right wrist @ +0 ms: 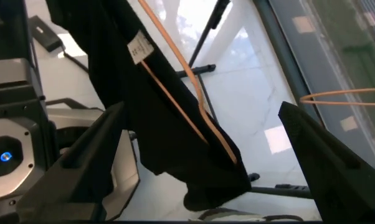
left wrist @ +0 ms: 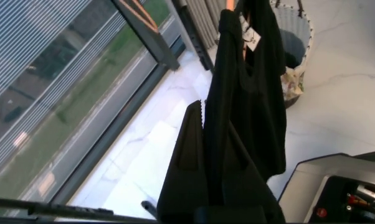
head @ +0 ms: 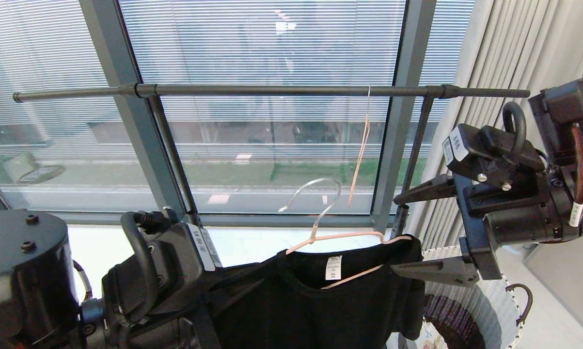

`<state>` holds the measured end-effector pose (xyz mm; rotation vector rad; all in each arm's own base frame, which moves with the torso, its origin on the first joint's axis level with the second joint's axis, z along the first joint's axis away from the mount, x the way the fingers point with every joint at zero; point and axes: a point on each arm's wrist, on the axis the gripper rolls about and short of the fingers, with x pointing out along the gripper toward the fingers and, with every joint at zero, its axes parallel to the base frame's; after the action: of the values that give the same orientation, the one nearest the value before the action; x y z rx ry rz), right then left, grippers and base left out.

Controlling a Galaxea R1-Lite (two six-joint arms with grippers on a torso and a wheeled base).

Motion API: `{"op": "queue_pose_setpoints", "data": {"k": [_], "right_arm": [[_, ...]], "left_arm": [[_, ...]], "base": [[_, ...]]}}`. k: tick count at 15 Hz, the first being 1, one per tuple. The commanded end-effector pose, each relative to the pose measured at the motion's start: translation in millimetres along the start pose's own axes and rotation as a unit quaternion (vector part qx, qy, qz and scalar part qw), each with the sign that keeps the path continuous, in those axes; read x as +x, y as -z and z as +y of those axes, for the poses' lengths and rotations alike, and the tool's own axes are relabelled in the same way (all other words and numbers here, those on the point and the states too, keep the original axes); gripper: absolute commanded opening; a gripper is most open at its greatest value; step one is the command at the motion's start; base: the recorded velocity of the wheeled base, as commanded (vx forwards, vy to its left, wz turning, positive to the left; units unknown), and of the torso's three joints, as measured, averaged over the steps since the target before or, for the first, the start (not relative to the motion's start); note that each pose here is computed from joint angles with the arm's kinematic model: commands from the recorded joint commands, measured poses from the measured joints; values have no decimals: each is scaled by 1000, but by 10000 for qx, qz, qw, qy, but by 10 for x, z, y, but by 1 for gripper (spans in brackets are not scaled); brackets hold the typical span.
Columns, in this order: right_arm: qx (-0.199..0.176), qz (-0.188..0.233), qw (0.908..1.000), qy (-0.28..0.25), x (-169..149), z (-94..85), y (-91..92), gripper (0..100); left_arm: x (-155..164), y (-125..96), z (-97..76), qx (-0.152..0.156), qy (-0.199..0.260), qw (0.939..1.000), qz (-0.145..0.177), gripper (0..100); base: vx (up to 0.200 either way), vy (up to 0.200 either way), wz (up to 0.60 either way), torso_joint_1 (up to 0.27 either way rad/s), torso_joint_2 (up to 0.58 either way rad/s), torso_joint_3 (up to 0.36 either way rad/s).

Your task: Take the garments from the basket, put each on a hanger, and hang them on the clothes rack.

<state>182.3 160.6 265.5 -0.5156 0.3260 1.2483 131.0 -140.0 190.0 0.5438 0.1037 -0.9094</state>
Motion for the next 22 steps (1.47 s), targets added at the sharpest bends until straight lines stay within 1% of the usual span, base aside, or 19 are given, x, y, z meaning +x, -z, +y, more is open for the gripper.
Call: {"op": "queue_pose_setpoints", "data": {"k": [1, 3, 7, 9, 10, 13, 18, 19, 22], "right_arm": [[-32, 134, 9998, -175, 75, 38, 29, 100], [-135, 306, 9990, -290, 144, 32, 78, 100], [-262, 504, 9975, -415, 312, -17, 147, 100], [-261, 579, 9968, -476, 364, -24, 185, 100], [-240, 623, 9964, -516, 415, -34, 224, 100], [-195, 698, 9959, -548, 466, -50, 257, 100], [-226, 646, 9963, -515, 515, -74, 261, 100], [-240, 623, 9965, -500, 525, -82, 256, 0], [-298, 529, 9972, -431, 530, -96, 238, 0]], "left_arm": [[117, -49, -36, 44, 159, 9999, 13, 0], [130, -82, -59, 86, 222, 9997, -43, 0], [122, -99, -85, 126, 274, 9995, -84, 0], [122, -106, -89, 131, 284, 9995, -98, 0], [106, -126, -103, 156, 313, 9993, -154, 0], [100, -154, -159, 203, 434, 9986, -220, 0], [104, -156, -158, 203, 434, 9986, -220, 0], [104, -156, -158, 203, 434, 9986, -220, 0], [96, -155, -157, 203, 424, 9986, -224, 0]], "base": [[0, 0, 0, 0, 0, 0], [0, 0, 0, 0, 0, 0], [0, 0, 0, 0, 0, 0], [0, 0, 0, 0, 0, 0], [0, 0, 0, 0, 0, 0], [0, 0, 0, 0, 0, 0], [0, 0, 0, 0, 0, 0], [0, 0, 0, 0, 0, 0], [0, 0, 0, 0, 0, 0]]}}
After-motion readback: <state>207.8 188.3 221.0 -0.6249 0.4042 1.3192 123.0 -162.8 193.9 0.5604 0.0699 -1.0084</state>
